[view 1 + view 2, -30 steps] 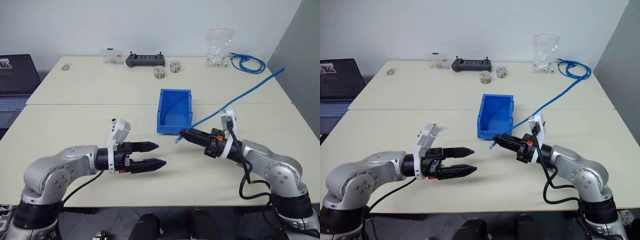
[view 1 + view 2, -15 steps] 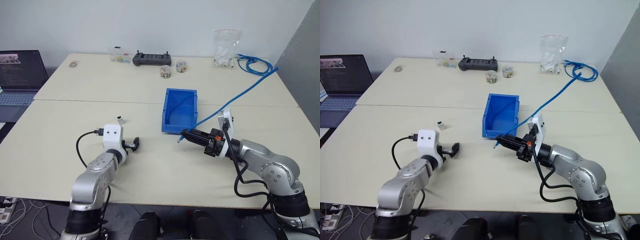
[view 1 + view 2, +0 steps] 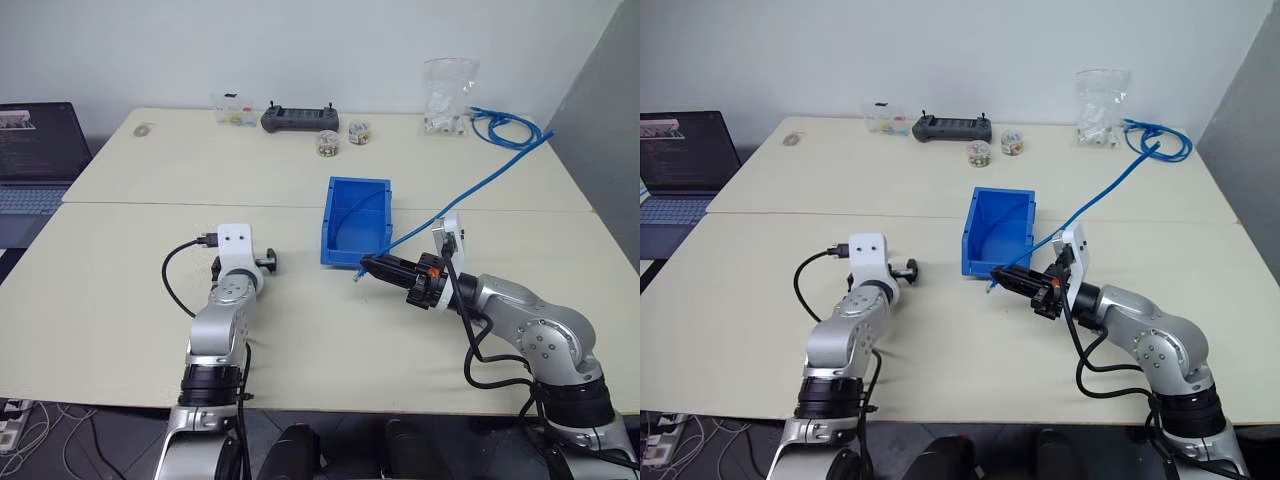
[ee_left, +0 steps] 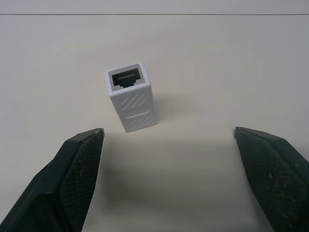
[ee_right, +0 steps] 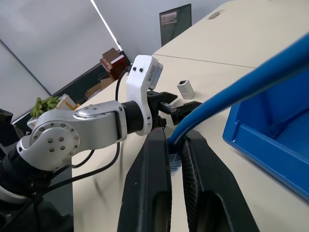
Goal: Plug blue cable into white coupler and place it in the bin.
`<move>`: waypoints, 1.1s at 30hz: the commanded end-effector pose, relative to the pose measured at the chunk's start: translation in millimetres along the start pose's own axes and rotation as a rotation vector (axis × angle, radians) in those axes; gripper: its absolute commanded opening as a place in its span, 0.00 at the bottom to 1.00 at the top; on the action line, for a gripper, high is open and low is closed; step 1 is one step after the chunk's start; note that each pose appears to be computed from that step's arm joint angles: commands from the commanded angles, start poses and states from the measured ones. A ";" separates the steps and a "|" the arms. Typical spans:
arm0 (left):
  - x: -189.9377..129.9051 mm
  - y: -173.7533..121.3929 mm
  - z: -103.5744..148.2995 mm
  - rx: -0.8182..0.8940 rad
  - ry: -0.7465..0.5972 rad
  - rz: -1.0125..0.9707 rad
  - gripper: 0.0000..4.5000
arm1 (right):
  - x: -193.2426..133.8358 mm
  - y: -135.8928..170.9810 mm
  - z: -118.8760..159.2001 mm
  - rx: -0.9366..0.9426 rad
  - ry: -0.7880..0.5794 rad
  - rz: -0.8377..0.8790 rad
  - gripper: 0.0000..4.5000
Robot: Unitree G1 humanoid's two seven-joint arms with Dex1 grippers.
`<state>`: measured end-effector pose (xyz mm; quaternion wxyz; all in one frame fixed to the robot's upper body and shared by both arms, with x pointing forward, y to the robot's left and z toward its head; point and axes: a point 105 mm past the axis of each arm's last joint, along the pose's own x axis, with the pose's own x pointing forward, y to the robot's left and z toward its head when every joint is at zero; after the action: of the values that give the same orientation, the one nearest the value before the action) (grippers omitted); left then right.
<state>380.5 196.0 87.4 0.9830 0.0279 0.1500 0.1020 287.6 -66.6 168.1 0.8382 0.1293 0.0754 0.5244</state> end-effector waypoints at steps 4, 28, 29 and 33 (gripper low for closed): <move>7.9 15.5 6.5 -0.009 -0.002 0.069 1.00 | -0.4 6.7 7.9 -0.040 -0.023 0.018 0.01; 21.0 33.3 5.9 -0.053 -0.007 0.131 0.37 | 0.7 6.2 5.0 -0.051 -0.007 0.013 0.01; 21.6 33.7 5.7 -0.052 -0.007 0.132 0.30 | 0.7 6.2 5.0 -0.051 -0.007 0.012 0.01; 22.9 36.4 4.3 -0.037 -0.007 0.135 0.17 | 0.4 5.7 4.8 -0.052 -0.011 0.007 0.01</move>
<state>397.4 225.0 87.3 0.9774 0.0049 0.1427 0.1558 289.5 -66.9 164.5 0.8442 0.1177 0.0787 0.5170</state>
